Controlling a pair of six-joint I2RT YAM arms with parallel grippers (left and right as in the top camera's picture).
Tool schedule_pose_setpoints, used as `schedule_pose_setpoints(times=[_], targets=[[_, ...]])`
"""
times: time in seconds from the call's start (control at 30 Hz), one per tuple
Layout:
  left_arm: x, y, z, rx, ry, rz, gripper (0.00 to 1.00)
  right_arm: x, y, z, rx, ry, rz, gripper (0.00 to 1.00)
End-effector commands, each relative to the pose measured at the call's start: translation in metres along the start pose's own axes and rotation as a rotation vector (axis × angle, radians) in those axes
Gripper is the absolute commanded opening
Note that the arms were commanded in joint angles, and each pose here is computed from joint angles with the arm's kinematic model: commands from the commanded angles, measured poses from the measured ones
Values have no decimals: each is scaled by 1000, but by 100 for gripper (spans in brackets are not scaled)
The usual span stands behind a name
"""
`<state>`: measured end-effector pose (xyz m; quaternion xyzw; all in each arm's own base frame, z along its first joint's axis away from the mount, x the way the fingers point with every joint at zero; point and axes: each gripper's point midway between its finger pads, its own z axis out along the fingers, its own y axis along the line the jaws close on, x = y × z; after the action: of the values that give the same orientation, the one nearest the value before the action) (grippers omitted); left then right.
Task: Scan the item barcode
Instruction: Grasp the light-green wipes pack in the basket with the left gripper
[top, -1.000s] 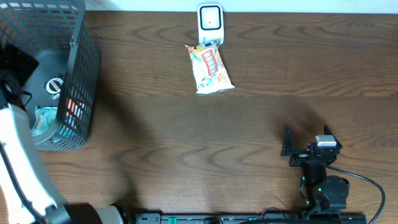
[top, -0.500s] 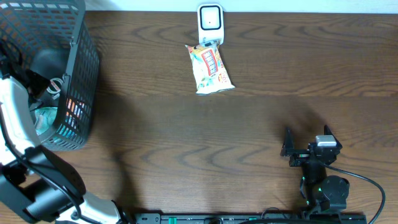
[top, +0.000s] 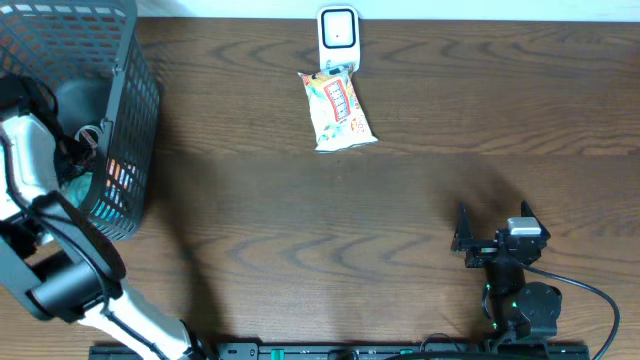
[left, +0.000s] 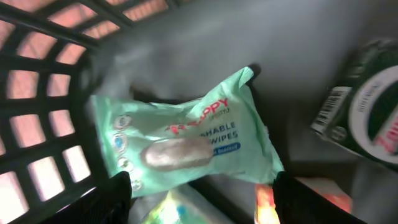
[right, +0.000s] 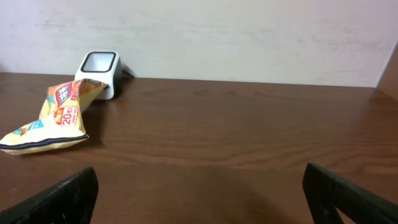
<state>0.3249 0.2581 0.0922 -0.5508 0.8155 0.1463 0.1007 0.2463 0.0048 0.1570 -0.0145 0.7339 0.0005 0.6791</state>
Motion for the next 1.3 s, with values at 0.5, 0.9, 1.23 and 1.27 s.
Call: schedule_pose_setpoints(times=[0.5,0.9,1.23,1.27], targets=[[24,5,78,-181,92,59,62,1,1,0,-3,-1,-12,99],[25,5,56,-149,114,55,7,1,1,0,-3,-1,-12,99],[-30,1,-97,203,-185,-82,7,1,1,0,-3,-1,-12,99],[-34,2,-118,254,-224,-95,7,1,1,0,-3,-1,-12,99]])
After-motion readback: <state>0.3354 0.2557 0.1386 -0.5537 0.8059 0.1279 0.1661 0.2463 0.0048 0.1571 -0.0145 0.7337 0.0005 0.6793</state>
